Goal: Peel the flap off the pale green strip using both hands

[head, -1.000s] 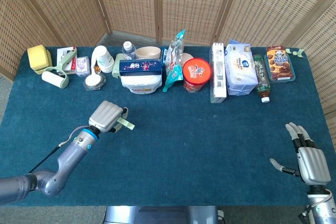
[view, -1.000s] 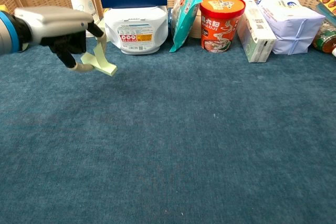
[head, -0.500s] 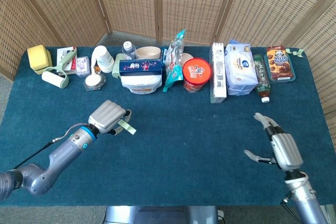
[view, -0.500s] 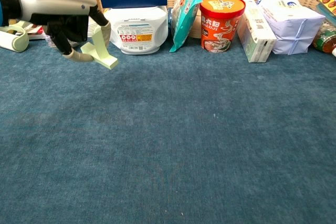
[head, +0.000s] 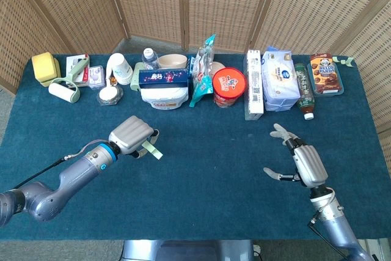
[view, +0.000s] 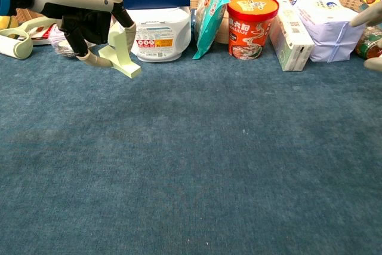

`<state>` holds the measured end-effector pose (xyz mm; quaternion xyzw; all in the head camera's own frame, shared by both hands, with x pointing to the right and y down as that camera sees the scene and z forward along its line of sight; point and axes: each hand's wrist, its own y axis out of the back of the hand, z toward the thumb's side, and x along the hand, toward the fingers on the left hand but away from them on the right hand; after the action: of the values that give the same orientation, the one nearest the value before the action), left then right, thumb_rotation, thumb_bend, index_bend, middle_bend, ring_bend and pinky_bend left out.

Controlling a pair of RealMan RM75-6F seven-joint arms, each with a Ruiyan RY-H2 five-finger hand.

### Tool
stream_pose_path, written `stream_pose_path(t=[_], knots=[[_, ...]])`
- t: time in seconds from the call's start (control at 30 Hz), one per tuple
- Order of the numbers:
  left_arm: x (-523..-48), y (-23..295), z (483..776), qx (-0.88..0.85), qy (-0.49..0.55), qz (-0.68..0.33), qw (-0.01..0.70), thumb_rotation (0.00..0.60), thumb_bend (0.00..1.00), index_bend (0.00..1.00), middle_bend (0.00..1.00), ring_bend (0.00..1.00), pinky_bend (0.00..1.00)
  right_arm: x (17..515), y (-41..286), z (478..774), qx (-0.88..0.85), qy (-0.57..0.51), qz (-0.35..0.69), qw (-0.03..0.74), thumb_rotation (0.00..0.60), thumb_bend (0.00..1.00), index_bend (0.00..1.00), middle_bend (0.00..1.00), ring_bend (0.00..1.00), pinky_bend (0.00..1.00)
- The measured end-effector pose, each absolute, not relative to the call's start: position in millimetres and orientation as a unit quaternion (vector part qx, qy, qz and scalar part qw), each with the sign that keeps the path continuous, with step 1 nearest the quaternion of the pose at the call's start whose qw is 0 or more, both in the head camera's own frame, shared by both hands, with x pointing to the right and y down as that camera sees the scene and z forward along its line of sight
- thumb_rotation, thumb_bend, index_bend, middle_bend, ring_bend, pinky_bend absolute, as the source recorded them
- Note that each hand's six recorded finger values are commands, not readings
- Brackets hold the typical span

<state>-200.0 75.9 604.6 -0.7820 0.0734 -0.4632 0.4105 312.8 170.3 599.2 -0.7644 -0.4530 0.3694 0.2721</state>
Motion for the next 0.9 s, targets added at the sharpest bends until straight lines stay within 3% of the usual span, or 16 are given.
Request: stream_pose_path(t=[0.27,0.43,0.6,0.77,0.9], knots=[[-185,67,598,-0.788,0.060,-0.457,0.408,0.600,0.37,0.61,1.00,1.00,1.00,286,160,608,-0.774,-0.443,0.351,0.286,0.497,0.21,0.14,0.42,0.34,0.40],[-177,63,597,-0.792,0.056,-0.457,0.401,0.600,0.37,0.61,1.00,1.00,1.00,275,157,614,-0.777,-0.445,0.343,0.283,0.502,0.36,0.24,0.54,0.47,0.47],[-170,60,598,-0.793,0.048,-0.458,0.400,0.600,0.37,0.61,1.00,1.00,1.00,264,156,615,-0.784,-0.450,0.320,0.285,0.499,0.37,0.28,0.66,0.63,0.62],[-165,62,601,-0.793,0.041,-0.460,0.398,0.600,0.37,0.61,1.00,1.00,1.00,254,153,614,-0.790,-0.448,0.299,0.293,0.492,0.36,0.31,0.92,0.86,0.75],[-162,62,603,-0.791,0.035,-0.462,0.400,0.600,0.37,0.61,1.00,1.00,1.00,247,151,615,-0.796,-0.443,0.292,0.293,0.493,0.31,0.34,1.00,0.96,0.79]])
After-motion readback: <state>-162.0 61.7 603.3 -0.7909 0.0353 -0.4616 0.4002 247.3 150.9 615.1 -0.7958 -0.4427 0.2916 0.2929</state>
